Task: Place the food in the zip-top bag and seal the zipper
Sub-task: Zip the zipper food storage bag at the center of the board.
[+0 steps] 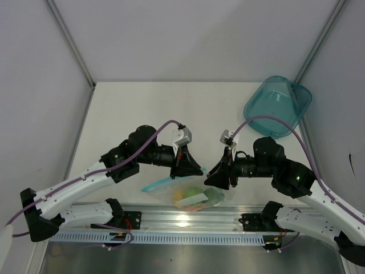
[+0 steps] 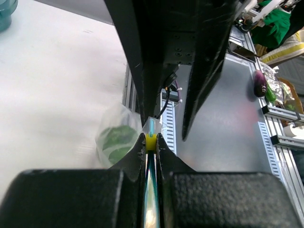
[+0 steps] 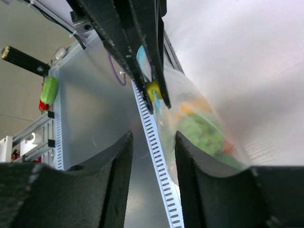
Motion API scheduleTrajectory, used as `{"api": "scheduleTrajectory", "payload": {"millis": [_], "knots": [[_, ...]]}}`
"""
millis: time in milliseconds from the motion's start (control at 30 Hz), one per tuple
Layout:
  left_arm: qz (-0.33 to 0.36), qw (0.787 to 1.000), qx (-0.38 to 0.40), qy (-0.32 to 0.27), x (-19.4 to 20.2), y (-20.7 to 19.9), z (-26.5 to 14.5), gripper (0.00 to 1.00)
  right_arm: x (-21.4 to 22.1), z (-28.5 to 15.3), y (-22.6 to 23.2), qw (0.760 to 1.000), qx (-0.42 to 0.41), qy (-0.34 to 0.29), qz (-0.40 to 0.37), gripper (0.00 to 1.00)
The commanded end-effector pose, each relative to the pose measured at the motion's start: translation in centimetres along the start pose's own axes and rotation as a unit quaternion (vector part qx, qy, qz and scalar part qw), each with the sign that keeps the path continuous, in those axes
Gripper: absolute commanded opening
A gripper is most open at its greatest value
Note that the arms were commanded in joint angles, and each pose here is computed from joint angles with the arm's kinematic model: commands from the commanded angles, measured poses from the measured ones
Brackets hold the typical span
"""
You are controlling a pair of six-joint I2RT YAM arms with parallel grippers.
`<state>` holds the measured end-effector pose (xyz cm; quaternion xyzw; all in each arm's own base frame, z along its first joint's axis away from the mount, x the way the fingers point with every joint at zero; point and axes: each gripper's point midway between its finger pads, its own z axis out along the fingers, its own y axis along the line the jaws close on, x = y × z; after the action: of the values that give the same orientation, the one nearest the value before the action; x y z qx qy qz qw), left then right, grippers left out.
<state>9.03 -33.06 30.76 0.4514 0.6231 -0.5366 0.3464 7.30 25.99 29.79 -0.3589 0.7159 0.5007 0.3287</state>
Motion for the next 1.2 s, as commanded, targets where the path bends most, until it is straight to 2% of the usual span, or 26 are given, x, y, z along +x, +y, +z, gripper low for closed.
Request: {"api": "scheduleTrajectory", "payload": {"millis": [0,133,500,567,600,700,733,1167], "knots": [[0.019,0.999,0.028,-0.03,-2.2,-1.4,-0.4,0.01,-1.8,-0.3,0.9,0.999,-0.009,-0.015,-0.033,0.41],[0.016,0.999,0.035,-0.024,-1.8,-1.5,-0.4,0.01,-2.5,0.2,0.7,0.999,-0.008,-0.023,-0.036,0.34],[0.011,0.999,0.046,-0.013,-1.6,-1.6,0.0,0.01,-1.5,1.9,2.3,0.994,-0.088,0.036,-0.053,0.33],[0.009,0.999,0.05,-0.01,-1.5,-1.7,0.0,0.01,-1.3,2.1,2.1,0.994,-0.089,0.047,-0.053,0.3],[0.009,0.999,0.052,-0.009,-1.4,-1.7,0.1,0.0,-1.4,2.3,2.0,0.993,-0.089,0.052,-0.053,0.28],[0.009,0.998,0.057,-0.006,-1.2,-1.8,0.1,0.01,-1.2,2.5,2.0,0.992,-0.094,0.063,-0.057,0.12],[0.009,0.998,0.059,-0.005,-1.1,-1.9,0.1,0.01,-1.1,2.5,2.0,0.991,-0.097,0.066,-0.059,0.11],[0.009,0.998,0.056,-0.001,-0.7,-1.8,0.0,0.01,0.8,1.5,2.7,0.988,-0.127,0.076,-0.047,0.15]]}}
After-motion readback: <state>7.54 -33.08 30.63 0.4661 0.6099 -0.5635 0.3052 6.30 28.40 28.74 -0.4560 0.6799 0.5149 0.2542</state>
